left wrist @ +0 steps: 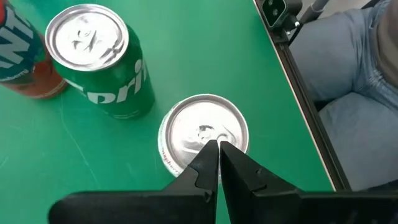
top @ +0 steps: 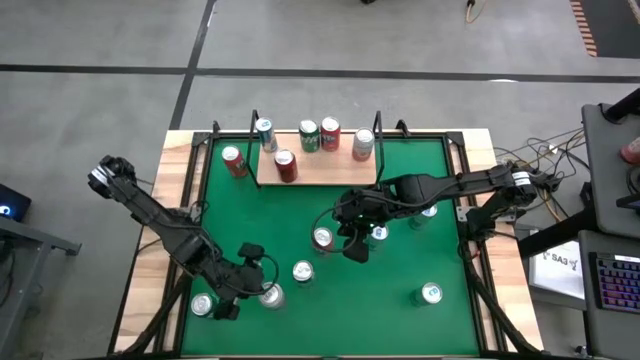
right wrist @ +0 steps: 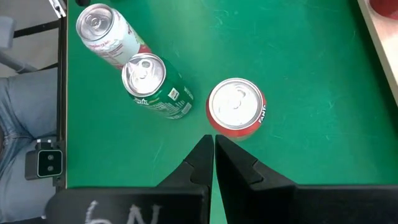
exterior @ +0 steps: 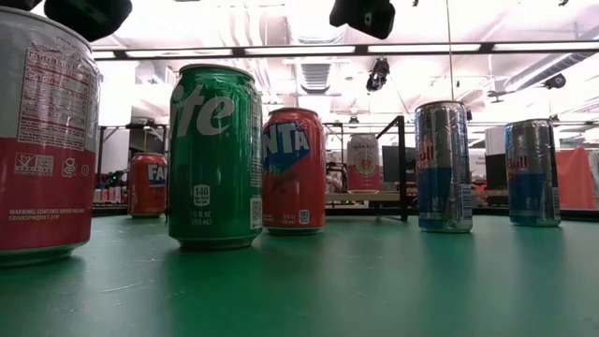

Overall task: Pick and place cans onto a shelf
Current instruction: Put the pink white soda can on the shelf aligned with the other pink white soda can

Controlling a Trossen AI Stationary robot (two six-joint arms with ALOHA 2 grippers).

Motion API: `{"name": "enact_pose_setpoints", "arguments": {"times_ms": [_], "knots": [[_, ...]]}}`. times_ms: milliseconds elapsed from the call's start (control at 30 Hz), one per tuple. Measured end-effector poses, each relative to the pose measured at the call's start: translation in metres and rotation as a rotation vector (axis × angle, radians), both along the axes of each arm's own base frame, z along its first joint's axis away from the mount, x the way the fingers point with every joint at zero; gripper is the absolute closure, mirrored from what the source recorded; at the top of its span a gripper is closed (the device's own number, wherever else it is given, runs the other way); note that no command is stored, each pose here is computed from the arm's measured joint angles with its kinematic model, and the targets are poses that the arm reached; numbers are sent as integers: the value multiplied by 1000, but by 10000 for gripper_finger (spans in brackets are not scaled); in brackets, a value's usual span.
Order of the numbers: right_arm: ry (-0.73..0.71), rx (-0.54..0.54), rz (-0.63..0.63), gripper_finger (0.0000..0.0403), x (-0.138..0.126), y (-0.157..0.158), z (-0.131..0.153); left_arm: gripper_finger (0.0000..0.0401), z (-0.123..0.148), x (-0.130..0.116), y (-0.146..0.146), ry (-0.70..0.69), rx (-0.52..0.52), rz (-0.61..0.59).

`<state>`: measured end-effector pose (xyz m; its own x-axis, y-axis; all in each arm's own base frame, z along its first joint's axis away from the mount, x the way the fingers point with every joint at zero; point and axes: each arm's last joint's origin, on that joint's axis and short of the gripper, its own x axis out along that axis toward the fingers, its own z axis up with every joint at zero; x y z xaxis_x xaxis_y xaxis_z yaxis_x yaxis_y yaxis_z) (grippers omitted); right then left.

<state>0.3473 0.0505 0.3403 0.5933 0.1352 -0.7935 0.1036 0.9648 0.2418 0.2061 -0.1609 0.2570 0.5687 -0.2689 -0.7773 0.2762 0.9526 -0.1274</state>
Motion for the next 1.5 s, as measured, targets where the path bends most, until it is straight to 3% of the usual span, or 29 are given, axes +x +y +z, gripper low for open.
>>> {"name": "enact_pose_setpoints", "arguments": {"times_ms": [167,333,467,733,867,1500], "knots": [[0,-2,3,394,0,0,0,398,1,1,-1,-4,-2,-2],[-1,-3,4,394,0,0,0,358,2,1,-1,-11,-13,3],[-1,-3,4,394,0,0,0,294,3,2,-2,-21,-29,11],[0,-3,15,394,-1,4,0,122,-3,6,-6,-27,-9,24],[4,-3,26,394,-1,7,-1,71,-4,7,-6,-18,-8,29],[15,2,44,394,-3,17,-4,56,-20,4,-3,-12,21,68]]}}
